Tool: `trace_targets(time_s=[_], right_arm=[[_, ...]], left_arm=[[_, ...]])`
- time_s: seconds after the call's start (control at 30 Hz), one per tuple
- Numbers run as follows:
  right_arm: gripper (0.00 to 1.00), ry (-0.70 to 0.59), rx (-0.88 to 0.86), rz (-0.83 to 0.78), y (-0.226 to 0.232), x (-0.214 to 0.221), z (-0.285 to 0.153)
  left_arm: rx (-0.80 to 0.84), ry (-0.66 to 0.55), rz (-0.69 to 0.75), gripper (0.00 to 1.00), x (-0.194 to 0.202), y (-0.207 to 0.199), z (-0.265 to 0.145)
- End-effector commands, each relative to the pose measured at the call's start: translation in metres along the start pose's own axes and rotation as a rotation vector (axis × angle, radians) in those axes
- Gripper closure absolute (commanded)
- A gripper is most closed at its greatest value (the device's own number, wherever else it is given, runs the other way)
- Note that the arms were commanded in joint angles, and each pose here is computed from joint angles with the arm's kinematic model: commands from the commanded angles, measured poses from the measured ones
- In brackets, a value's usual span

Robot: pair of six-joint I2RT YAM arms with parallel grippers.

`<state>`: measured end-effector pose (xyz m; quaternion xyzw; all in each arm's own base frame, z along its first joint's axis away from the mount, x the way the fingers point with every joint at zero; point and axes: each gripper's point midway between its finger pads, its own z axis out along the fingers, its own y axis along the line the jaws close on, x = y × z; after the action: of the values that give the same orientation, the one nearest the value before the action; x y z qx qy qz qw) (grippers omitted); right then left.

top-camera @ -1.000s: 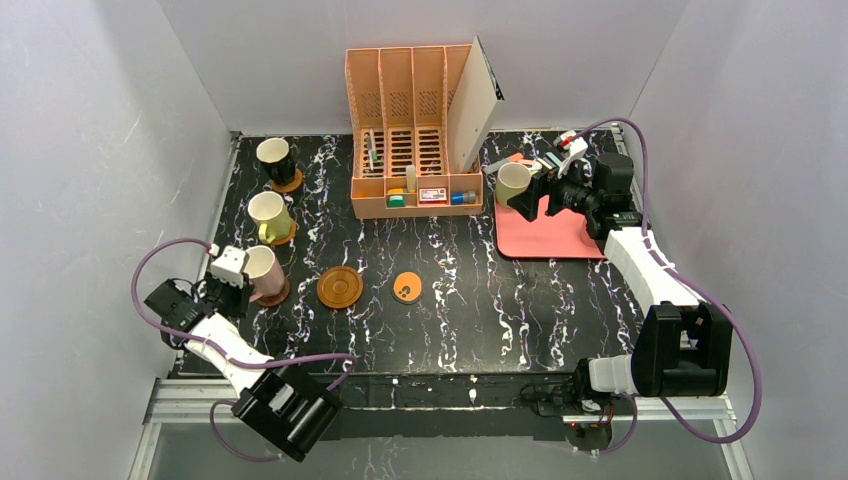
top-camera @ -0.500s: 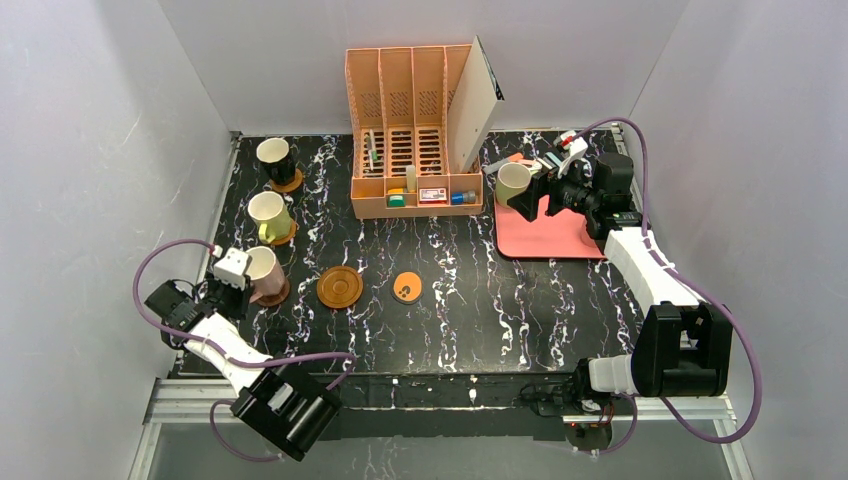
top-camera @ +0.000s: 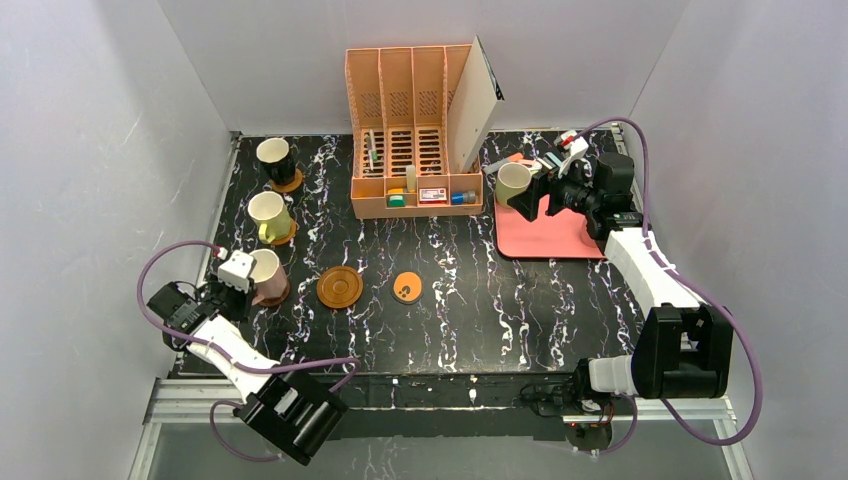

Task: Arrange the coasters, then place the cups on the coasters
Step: Place the cup on the coaster.

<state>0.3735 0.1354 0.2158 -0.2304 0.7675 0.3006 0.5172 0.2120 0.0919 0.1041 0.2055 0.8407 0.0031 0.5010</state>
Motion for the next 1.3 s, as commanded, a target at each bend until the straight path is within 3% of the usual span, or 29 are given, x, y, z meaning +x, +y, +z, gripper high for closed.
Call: trace_targets(time_s=[0.0, 0.4, 1.27], right_arm=[[0.02, -0.060, -0.009, -0.057, 0.006, -0.025, -0.006], [0.02, -0.059, -0.009, -0.054, 0.006, -0.025, -0.006], [0.02, -0.062, -0.011, -0.060, 0.007, -0.026, -0.007]], left_arm=[[-0.015, -0.021, 0.002, 0.84, -0.009, 0.004, -0.003], [-0.056, -0.008, -0.022, 0.85, -0.001, 0.016, -0.002], [-0.001, -0.023, 0.000, 0.81, -0.003, 0.000, -0.004]])
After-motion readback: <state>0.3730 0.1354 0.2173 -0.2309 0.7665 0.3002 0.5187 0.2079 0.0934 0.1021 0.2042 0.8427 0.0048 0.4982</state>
